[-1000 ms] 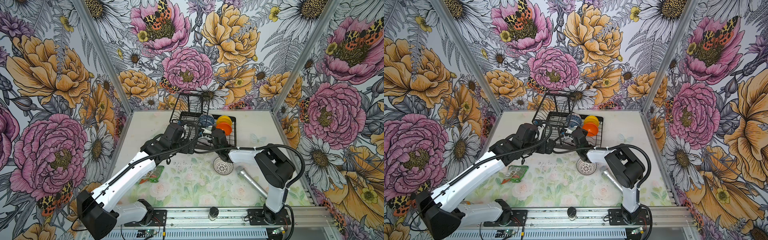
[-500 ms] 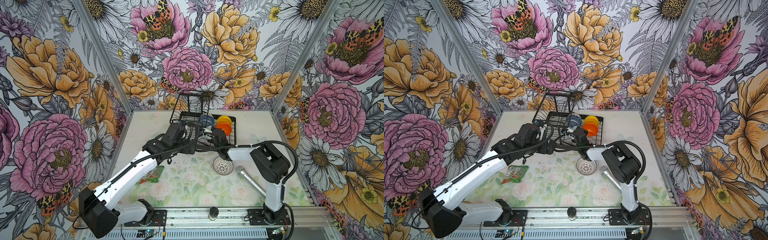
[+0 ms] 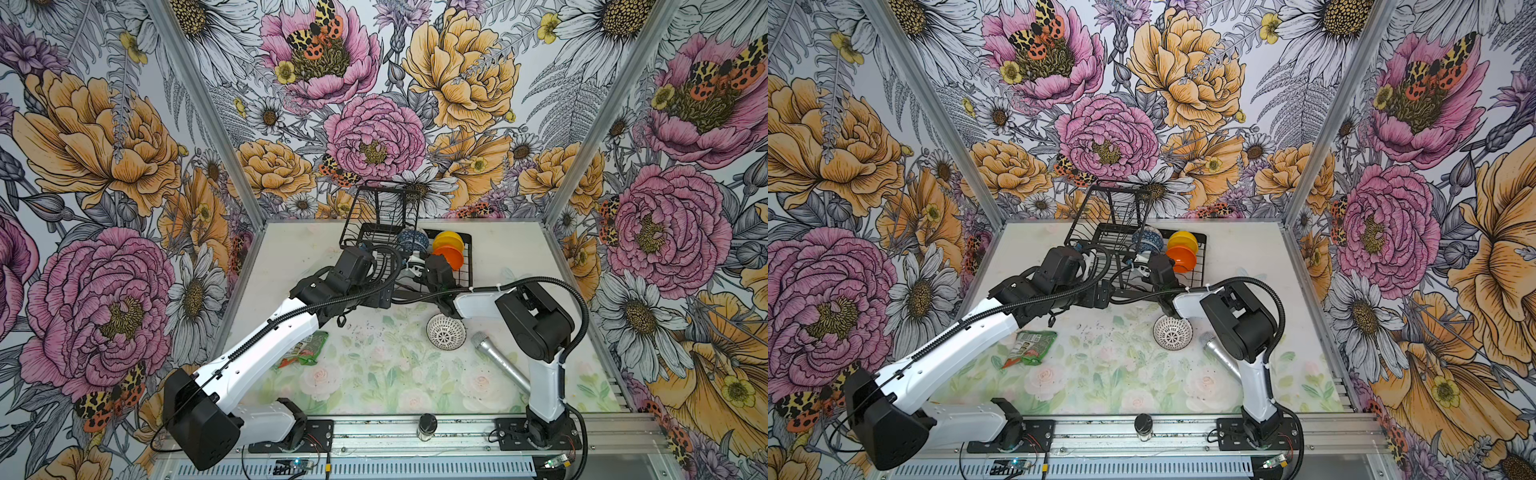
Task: Load the bowls into the dish rack
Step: 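Lower the pale green bowl upright against the blue bowl and open the right gripper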
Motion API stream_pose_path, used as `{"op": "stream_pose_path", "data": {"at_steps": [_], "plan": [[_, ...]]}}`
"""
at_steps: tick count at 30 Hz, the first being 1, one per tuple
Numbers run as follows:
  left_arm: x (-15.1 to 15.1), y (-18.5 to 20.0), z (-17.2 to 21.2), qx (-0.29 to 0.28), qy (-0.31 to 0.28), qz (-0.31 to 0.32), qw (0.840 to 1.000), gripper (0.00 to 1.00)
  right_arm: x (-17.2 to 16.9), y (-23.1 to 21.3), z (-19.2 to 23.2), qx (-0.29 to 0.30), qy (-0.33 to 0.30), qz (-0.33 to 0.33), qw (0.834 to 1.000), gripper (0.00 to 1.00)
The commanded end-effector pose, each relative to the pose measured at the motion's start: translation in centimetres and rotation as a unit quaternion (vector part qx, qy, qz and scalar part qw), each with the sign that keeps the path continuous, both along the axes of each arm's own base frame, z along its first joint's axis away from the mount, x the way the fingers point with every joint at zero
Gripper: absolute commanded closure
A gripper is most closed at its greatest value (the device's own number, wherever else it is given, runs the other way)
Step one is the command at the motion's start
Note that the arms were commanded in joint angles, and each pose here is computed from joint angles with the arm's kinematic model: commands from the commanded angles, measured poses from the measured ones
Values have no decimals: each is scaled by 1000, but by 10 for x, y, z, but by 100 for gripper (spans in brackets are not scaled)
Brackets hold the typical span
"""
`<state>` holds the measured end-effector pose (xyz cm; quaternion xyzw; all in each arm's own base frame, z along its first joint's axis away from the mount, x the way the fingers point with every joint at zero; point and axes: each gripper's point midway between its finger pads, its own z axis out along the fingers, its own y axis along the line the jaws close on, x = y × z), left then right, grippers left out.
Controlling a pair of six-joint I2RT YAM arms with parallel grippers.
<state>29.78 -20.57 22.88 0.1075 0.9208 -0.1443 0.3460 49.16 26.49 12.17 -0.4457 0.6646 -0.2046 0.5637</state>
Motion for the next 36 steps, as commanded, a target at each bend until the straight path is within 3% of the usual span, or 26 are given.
{"op": "stream_pose_path", "data": {"at_steps": [1,18,28,36], "plan": [[7,-2,10,-12,-9,10,1000,1,9,12,18,41,-23,10,999,100],[9,-2,8,-13,-4,13,1000,1,-3,11,-1,44,10,19,999,100],[10,-5,8,-13,-2,10,1000,1,-6,3,5,46,9,5,999,86],[8,-2,9,-15,-5,13,1000,1,-6,1,16,46,0,0,999,69]]}}
